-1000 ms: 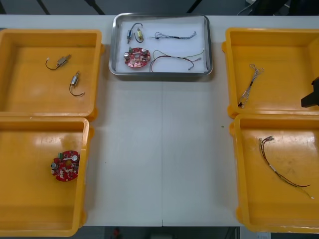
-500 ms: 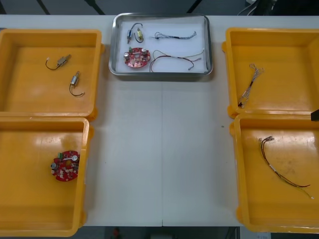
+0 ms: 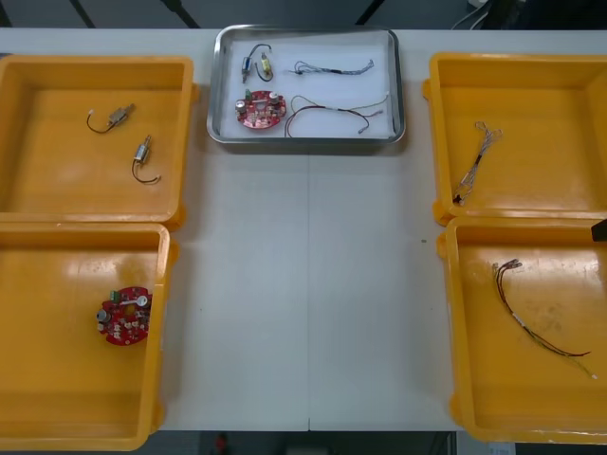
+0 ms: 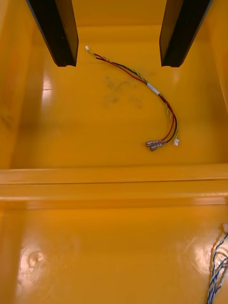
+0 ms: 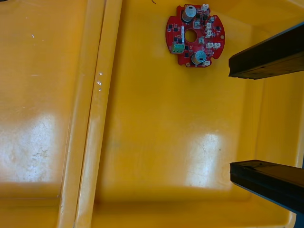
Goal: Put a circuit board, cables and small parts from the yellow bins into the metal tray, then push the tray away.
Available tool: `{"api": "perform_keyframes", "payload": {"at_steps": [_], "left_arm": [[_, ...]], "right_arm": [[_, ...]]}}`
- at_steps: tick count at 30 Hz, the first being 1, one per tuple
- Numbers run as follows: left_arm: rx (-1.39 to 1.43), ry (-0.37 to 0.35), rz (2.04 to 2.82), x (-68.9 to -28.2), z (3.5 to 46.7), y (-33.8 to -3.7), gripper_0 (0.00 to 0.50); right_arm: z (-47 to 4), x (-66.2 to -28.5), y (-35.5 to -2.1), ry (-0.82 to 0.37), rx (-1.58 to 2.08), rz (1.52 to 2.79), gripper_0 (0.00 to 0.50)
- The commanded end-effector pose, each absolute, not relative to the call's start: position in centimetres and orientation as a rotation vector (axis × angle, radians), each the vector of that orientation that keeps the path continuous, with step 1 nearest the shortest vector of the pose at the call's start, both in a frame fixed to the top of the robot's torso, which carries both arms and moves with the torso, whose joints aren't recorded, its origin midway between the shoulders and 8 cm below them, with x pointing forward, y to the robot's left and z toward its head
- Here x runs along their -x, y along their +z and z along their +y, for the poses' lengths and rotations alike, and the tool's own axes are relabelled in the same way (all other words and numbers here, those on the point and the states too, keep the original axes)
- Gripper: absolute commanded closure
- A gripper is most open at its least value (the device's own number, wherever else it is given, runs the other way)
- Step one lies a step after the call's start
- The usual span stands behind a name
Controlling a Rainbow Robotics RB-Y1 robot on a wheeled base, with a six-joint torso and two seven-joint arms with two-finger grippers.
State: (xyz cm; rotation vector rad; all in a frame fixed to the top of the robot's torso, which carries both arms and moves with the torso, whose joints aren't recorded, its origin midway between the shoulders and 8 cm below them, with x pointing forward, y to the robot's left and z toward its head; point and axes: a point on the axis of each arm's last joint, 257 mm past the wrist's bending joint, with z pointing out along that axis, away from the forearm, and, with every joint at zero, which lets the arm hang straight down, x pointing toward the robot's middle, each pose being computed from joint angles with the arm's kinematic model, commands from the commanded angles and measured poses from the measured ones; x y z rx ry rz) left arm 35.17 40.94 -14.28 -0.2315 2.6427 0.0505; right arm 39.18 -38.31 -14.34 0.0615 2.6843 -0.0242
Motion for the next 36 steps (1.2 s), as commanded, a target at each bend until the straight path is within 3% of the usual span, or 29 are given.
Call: {"api": "perform_keyframes", "payload": {"at_steps": [1, 36], "left_arm": [[0.220, 0.106, 2.646, -34.83, 41.49, -13.92, 0.000], [0.220, 0.106, 2.646, -34.83, 41.49, -13.92, 0.000]], "right_arm": [[-38.29, -39.03, -13.86, -0.041, -0.013, 2.657, 0.000], [-38.29, -39.03, -13.86, -0.041, -0.013, 2.657, 0.000]]}}
